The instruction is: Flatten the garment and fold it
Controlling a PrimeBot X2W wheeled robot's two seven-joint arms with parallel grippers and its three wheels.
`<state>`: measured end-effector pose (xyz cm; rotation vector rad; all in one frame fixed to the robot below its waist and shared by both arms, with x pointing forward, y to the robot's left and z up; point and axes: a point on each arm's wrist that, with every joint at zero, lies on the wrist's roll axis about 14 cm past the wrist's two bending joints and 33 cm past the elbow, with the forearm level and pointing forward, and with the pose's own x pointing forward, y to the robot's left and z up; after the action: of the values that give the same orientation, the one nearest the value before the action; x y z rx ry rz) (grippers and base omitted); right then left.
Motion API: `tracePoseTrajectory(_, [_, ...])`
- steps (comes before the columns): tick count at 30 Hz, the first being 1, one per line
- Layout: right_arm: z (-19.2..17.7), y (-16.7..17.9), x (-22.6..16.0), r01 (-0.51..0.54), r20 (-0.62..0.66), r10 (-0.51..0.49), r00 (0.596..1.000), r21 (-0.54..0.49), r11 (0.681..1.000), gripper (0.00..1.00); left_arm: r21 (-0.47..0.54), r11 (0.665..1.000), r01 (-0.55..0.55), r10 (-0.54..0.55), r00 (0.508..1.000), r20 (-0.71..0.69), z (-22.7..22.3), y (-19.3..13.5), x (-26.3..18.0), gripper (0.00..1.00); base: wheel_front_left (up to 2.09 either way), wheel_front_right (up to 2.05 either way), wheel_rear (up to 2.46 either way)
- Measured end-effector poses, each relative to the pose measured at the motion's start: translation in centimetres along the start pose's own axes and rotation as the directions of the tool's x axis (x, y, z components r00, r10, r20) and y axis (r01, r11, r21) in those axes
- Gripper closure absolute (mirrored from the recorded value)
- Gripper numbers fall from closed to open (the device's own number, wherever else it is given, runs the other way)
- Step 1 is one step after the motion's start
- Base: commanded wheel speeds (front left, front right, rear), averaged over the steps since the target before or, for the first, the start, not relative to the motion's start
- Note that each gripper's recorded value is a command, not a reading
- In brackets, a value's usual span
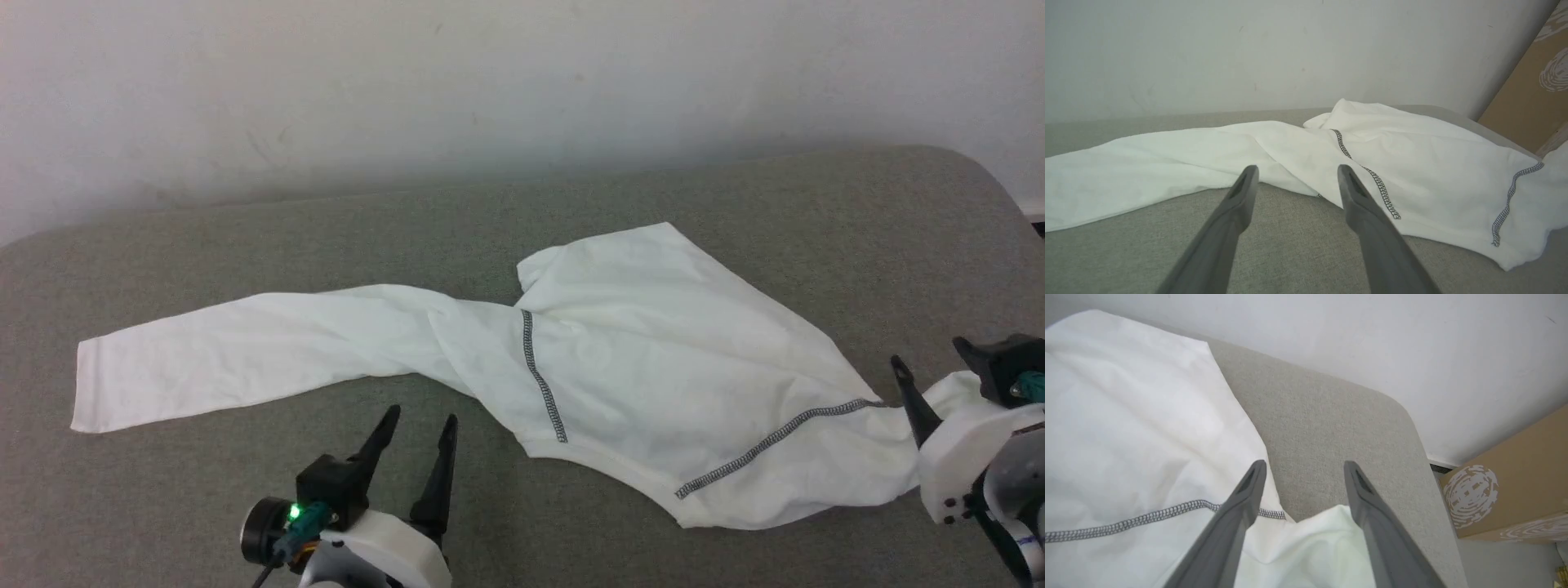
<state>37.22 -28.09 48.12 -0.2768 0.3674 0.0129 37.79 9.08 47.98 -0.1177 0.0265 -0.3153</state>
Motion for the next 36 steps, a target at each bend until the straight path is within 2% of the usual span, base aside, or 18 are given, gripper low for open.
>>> tracePoseTrajectory(5, [3.5,2.2,-1.7,-0.005,0.174,-0.005,0.985,0.057,0.998,0.0,-0.041,0.995,0.096,-0.1,0.985,-0.144,-2.8,-2.9,1.1,0.0,0.0,0.0,0.0])
tracePoseTrajectory(10, [4.3,3.9,-3.2,-0.014,0.254,-0.019,0.967,0.131,0.991,0.0,-0.078,0.985,0.153,-0.169,0.947,-0.274,-5.1,-5.0,2.4,0.0,0.0,0.0,0.0])
tracePoseTrajectory(14, [3.2,4.9,-3.4,-0.014,0.238,-0.026,0.971,0.167,0.986,0.0,-0.108,0.979,0.173,-0.201,0.911,-0.36,-7.0,-5.9,3.4,0.0,0.0,0.0,0.0])
tracePoseTrajectory(21, [1.1,5.2,-3.2,0.005,0.182,-0.04,0.982,0.193,0.981,0.0,-0.092,0.981,0.171,-0.194,0.844,-0.499,-10.2,-5.9,4.5,0.0,0.0,0.0,0.0])
tracePoseTrajectory(23, [0.5,5.2,-3.1,0.01,0.163,-0.042,0.986,0.193,0.981,0.0,-0.096,0.979,0.182,-0.205,0.843,-0.498,-10.2,-6.2,5.0,0.79,0.0,0.0,0.0])
tracePoseTrajectory(24, [0.1,5.3,-3.0,0.009,0.151,-0.039,0.988,0.194,0.981,0.0,-0.107,0.977,0.182,-0.211,0.845,-0.491,-10.2,-6.3,5.2,1.0,0.0,0.0,0.0])
tracePoseTrajectory(30, [-2.2,7.2,-3.0,-0.04,0.058,0.03,0.998,0.191,0.981,0.0,-0.134,0.975,0.179,-0.221,0.867,-0.446,-9.5,-6.2,4.9,1.0,0.0,0.0,0.0])
tracePoseTrajectory(36, [-3.8,9.0,-3.2,-0.099,-0.007,0.102,0.995,0.203,0.974,0.0,-0.163,0.982,0.091,-0.147,0.914,-0.378,-8.1,-3.8,2.5,1.0,0.0,0.0,0.0])
